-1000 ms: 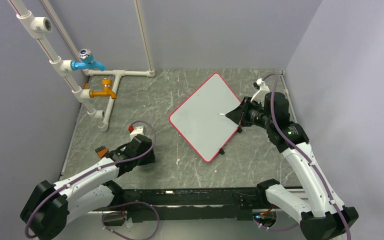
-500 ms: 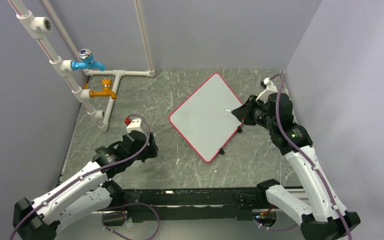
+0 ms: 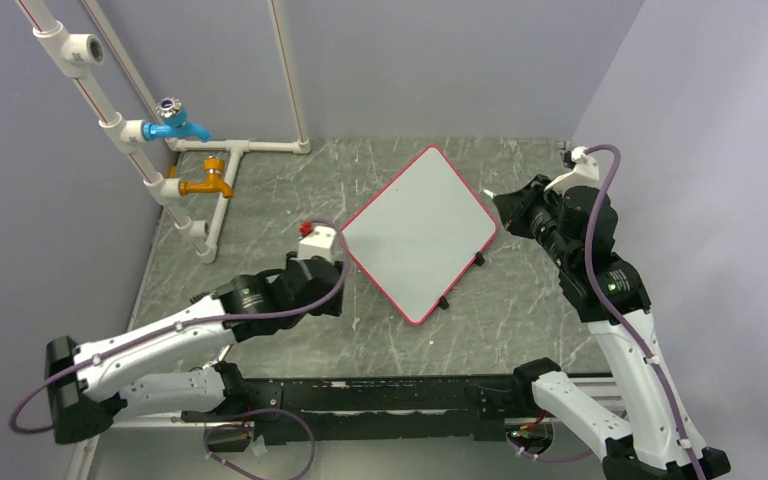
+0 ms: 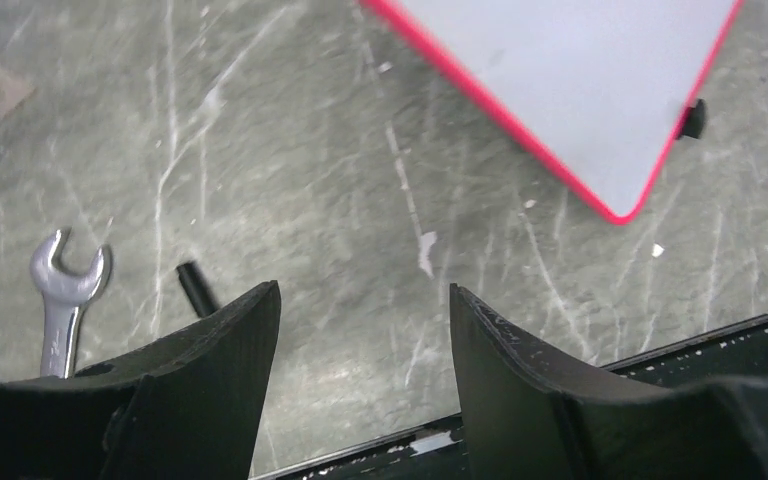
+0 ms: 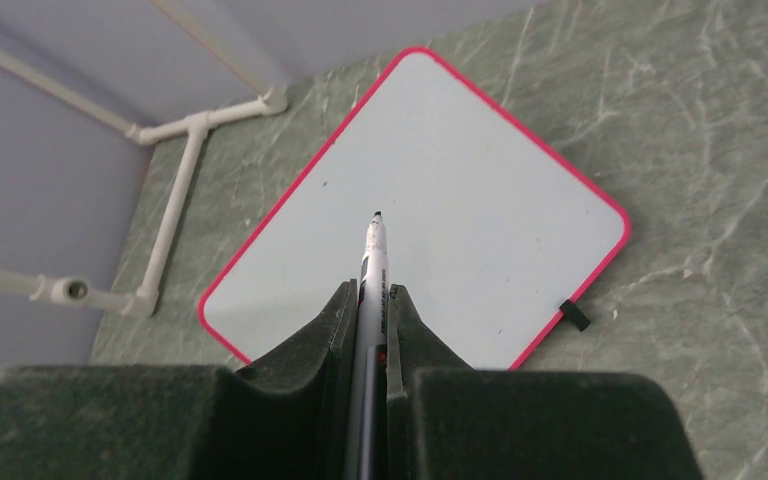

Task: Write a sentence on the whiteboard
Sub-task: Move the whiteboard stand to the center of the board.

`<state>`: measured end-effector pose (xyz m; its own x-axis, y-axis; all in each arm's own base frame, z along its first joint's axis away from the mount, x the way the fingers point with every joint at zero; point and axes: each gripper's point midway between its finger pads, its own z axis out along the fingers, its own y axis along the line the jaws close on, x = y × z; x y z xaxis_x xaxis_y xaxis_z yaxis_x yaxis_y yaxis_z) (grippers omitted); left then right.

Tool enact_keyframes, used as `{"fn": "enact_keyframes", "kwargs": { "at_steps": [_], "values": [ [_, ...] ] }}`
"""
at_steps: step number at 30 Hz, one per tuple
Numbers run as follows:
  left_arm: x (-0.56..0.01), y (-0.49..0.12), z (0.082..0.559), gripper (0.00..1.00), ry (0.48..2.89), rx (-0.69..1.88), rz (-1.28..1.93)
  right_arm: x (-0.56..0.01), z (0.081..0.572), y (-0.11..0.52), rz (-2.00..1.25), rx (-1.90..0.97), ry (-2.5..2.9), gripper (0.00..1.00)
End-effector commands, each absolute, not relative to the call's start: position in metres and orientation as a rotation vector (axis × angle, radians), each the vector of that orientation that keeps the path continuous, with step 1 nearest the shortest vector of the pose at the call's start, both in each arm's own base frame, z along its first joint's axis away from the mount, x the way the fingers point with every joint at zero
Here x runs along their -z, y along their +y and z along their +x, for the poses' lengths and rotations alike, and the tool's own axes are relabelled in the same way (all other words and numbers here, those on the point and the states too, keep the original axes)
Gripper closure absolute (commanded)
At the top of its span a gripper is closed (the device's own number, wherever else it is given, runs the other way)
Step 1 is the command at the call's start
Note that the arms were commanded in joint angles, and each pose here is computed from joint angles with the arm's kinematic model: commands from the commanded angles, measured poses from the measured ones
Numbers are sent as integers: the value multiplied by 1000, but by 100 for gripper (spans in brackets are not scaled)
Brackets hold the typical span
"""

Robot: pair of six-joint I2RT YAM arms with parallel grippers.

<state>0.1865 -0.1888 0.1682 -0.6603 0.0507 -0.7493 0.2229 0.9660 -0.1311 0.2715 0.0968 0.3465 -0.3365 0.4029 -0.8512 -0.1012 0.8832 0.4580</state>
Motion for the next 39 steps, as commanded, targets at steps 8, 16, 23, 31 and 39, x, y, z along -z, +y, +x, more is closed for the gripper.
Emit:
{"fn": "enact_keyframes", "kwargs": {
  "at_steps": [8, 16, 23, 31, 39],
  "values": [
    [-182, -332, 191, 47, 2200, 404, 538, -424, 261, 49, 411, -399, 1592, 100],
    [-162, -435, 178, 62, 2194, 596, 782, -446, 247, 32, 446, -367, 1502, 100],
    [-135, -479, 172, 72, 2210, 654, 908, -440, 248, 32, 455, -367, 1506, 100],
    [-104, -505, 176, 76, 2241, 644, 940, -434, 252, 38, 444, -389, 1521, 100],
    [-81, -525, 187, 77, 2256, 617, 941, -435, 250, 39, 438, -392, 1522, 100]
  ]
}}
